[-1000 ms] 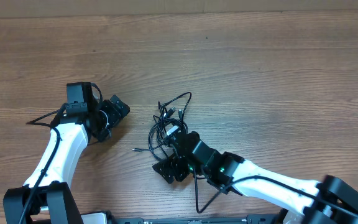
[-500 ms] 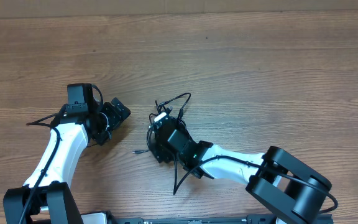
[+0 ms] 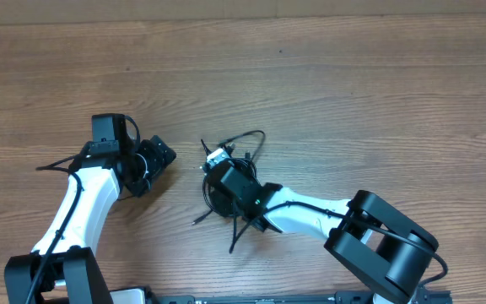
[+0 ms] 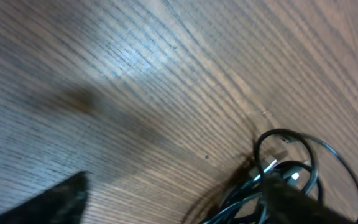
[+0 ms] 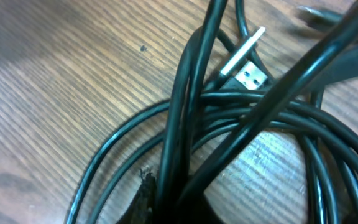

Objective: Untangle cables

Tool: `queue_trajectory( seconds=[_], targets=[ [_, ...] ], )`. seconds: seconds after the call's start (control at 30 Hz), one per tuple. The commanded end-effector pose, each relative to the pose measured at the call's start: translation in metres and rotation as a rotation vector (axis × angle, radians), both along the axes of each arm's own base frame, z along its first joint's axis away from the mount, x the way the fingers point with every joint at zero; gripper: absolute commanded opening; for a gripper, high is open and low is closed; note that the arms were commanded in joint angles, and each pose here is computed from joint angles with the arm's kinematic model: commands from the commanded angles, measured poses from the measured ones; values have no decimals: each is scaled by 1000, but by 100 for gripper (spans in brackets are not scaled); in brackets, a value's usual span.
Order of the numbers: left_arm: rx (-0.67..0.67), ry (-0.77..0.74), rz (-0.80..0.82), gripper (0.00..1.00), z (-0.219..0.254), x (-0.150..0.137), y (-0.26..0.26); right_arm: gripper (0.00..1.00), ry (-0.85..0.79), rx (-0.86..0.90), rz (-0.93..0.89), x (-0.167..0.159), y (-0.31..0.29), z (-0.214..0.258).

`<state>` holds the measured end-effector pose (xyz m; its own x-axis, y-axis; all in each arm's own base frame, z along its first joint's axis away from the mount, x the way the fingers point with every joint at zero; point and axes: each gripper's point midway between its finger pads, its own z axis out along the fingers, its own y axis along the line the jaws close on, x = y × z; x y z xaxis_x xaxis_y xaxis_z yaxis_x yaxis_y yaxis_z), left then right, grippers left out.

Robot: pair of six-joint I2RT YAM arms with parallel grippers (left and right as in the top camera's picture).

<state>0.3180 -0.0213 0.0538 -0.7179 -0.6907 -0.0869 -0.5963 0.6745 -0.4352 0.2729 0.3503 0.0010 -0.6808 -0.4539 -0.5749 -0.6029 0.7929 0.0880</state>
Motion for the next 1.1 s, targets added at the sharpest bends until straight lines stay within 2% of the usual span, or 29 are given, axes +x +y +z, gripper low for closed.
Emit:
queue_trajectory(
  seconds=[0.0,0.1,0.17,0.3,0.4,0.5,0.63,0.8,0.87,1.03,1.07],
  targets=[
    [0,-26,-28,68,10,3,-2,4,86,45,-24,-6,10,29],
    [9,-21,-73,35,9,-1,-3,4,159,99,14,-17,16,71],
    [3,-30,-118,28,9,-3,-7,4,218,172,66,-28,20,97],
    [-16,-46,-184,23,11,-4,-14,4,363,366,199,-53,25,146],
    [-42,-46,-212,10,12,-7,-19,4,512,516,230,-56,17,173],
    [-136,-93,-305,8,21,-9,-39,4,605,576,152,-41,1,174],
    [-331,-204,-469,16,47,-14,-73,4,620,592,92,-24,-17,166],
    [-469,-224,-485,15,63,-19,-89,4,648,587,56,-24,-23,158],
    [-524,-209,-468,11,69,-21,-94,4,649,586,53,-24,-23,157],
    [-550,-193,-492,9,71,-26,-105,4,606,573,6,-13,-24,153],
    [-550,-189,-509,11,71,-28,-110,11,581,554,-83,-1,-28,147]
  ],
)
